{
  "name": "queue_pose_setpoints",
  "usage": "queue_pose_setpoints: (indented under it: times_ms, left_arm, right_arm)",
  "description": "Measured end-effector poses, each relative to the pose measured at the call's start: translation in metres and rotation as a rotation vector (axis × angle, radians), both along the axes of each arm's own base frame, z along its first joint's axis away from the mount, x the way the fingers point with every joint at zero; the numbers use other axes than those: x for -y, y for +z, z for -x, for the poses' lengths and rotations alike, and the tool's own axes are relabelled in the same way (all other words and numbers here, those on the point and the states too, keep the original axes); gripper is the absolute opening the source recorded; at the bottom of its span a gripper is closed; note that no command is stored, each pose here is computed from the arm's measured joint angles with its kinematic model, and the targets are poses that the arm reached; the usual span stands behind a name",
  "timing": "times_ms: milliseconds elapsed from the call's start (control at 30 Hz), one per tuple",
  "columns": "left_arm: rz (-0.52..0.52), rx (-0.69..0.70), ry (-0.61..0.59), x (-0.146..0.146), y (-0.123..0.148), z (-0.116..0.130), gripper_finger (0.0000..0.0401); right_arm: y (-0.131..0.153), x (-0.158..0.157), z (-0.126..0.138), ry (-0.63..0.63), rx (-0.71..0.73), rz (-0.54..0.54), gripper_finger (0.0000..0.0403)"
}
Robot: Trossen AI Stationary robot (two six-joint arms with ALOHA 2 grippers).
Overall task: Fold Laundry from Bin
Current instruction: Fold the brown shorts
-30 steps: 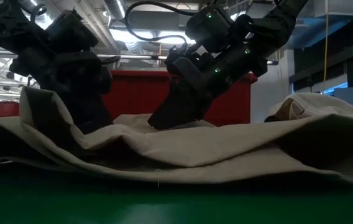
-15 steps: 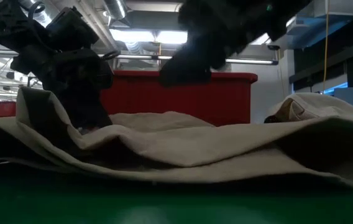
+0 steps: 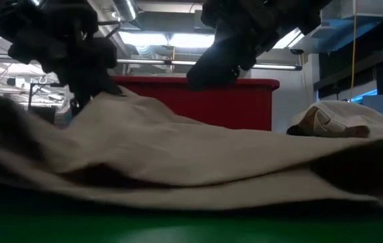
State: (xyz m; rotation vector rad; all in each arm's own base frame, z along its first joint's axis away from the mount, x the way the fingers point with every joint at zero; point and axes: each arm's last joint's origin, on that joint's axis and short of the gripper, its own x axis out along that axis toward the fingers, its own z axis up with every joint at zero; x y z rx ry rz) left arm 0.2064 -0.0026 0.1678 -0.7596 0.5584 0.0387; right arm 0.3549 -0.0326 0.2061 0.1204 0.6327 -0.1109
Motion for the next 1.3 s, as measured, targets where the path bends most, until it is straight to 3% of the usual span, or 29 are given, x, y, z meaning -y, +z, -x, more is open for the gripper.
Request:
queue_pose_setpoints:
  times_ms: [100, 400, 700, 833, 1100, 1300]
  left_arm:
    - [0.033, -0.046, -0.012, -0.005, 0.003, 0.011, 0.0004]
    - [-0.022, -0.116, 0.104, -0.019, 0.009, 0.032, 0.0005]
    - [-0.156, -0.436, 0.38, -0.029, -0.008, 0.061, 0.0004]
    - [-0.242, -0.471, 0.464, -0.032, -0.009, 0.064, 0.0003]
    - [-0.345, -0.539, 0.515, -0.035, 0.001, 0.067, 0.0002]
    - [-0.401, -0.575, 0.47, -0.035, 0.003, 0.068, 0.0005]
  right_arm:
    - [0.0, 0.0, 0.0, -0.009, -0.005, 0.012, 0.0209]
    - [0.0, 0.001, 0.0, -0.008, -0.008, 0.033, 0.0209]
    - [-0.001, 0.001, 0.001, -0.027, -0.022, 0.051, 0.0209]
    - [-0.001, 0.002, 0.001, -0.043, -0.022, 0.065, 0.0209]
    - [-0.001, 0.003, 0.001, -0.057, -0.023, 0.076, 0.0209]
    - [0.0, 0.003, 0.0, -0.056, -0.004, 0.085, 0.0209]
